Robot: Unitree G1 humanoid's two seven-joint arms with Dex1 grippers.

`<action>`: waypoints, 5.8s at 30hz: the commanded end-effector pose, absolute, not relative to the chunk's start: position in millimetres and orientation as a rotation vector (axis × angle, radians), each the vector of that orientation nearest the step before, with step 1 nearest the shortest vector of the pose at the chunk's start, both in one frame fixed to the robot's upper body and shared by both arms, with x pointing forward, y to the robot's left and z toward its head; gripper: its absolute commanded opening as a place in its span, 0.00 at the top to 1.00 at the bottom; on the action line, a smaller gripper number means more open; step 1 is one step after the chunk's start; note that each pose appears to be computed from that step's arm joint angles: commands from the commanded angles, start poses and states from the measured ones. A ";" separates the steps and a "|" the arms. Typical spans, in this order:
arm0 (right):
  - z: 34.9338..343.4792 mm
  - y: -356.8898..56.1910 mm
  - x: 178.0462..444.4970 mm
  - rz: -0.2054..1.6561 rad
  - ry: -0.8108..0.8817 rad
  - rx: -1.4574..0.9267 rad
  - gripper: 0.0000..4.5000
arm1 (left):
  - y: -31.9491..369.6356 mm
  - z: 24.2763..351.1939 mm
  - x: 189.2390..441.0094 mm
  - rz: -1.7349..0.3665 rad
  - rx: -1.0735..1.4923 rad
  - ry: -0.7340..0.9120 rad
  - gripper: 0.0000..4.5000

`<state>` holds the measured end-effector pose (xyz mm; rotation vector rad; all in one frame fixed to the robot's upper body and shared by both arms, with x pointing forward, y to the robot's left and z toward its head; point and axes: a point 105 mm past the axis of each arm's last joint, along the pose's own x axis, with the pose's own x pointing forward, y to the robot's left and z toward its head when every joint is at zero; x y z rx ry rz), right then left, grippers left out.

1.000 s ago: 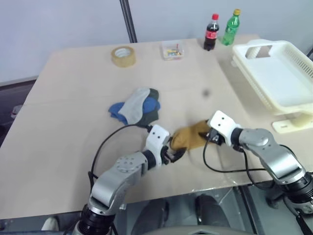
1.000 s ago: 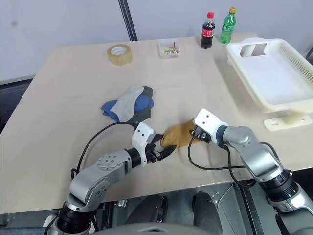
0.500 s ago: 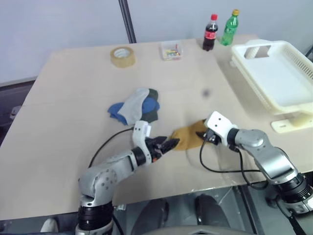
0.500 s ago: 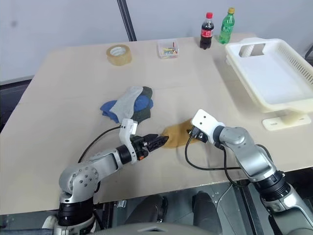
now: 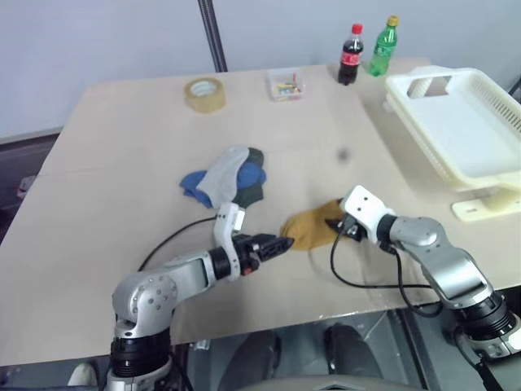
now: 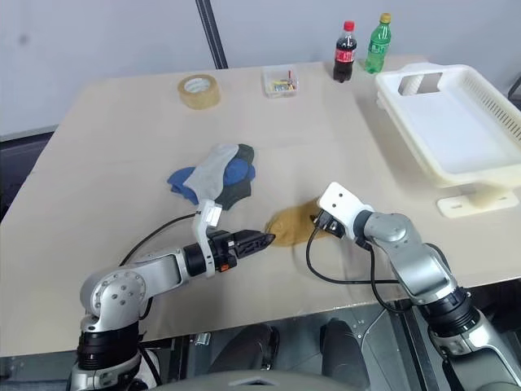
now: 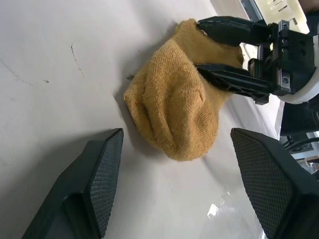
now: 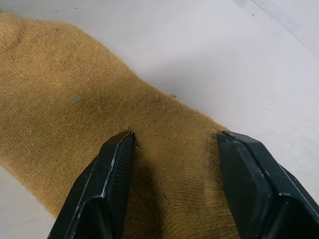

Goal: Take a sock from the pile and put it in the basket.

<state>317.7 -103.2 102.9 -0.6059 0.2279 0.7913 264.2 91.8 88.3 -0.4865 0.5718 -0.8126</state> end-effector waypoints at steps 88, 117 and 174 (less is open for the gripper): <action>104.0 -136.2 308.6 0.617 0.406 -0.224 0.01 | -20.3 121.1 324.4 -1.191 -1.211 0.419 0.15; 128.7 -148.3 317.0 0.684 0.454 0.092 0.99 | 57.4 181.8 298.5 -1.063 0.276 -0.315 0.15; 287.6 -234.4 372.3 0.799 -0.077 -0.245 0.00 | 43.0 204.3 286.7 -1.103 0.055 -0.346 0.15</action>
